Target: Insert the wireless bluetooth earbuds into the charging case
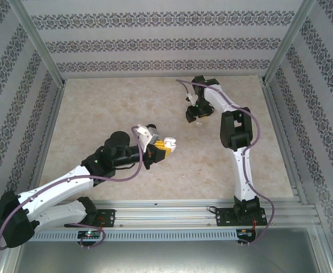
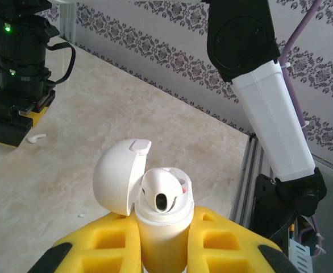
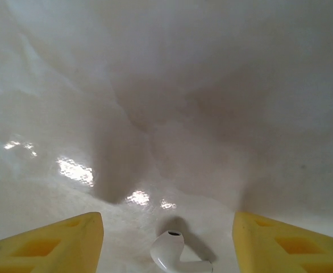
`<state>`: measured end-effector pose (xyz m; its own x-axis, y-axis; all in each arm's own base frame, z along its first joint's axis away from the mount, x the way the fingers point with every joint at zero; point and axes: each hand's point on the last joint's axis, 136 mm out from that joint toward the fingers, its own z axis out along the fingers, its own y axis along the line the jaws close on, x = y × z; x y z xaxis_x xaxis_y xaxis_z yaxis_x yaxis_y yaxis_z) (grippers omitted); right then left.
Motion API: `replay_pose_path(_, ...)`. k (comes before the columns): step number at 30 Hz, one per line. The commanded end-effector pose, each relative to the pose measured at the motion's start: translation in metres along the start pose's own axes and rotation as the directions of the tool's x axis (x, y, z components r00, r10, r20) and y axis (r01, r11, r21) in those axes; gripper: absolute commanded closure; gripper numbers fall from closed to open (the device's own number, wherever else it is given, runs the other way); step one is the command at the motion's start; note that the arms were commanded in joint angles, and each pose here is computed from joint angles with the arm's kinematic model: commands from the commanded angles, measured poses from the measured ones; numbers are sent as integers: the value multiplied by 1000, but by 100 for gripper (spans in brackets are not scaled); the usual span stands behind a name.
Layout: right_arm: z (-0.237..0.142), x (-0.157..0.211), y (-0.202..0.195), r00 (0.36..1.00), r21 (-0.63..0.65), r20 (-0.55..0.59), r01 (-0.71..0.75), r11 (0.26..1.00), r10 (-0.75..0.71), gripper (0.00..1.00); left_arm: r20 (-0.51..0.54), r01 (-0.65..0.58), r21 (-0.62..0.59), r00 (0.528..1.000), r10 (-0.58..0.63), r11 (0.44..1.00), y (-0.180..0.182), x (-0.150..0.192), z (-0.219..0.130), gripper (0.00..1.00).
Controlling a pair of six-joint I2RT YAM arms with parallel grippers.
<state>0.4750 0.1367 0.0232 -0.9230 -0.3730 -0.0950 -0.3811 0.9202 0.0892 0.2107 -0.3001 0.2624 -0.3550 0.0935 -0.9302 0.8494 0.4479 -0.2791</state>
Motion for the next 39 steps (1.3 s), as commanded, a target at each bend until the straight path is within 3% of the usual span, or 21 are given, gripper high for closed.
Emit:
replay_pose_path(1, 2, 10, 1, 999, -10, -41, 10, 1000, -11, 41, 8, -32, 15, 999, 32, 999, -3, -12, 2, 100)
replay_pose_path(8, 6, 28, -2, 993, 9, -115, -19, 1000, 20, 62, 6, -41, 10, 999, 41, 999, -1, -10, 4, 100)
replay_pose_path(18, 4, 52, -1, 977, 31, -188, -95, 995, 99, 66, 9, -44, 16, 999, 43, 999, 1, -6, 5, 100)
replay_pose_path(28, 0, 65, 17, 971, -12, -191, -149, 989, 144, 87, 19, -34, 30, 999, 33, 999, -3, -4, -3, 100)
replay_pose_path(39, -12, 103, 55, 961, -48, -193, -213, 976, 200, 89, 31, -32, 53, 999, 30, 998, -8, -7, -5, 100)
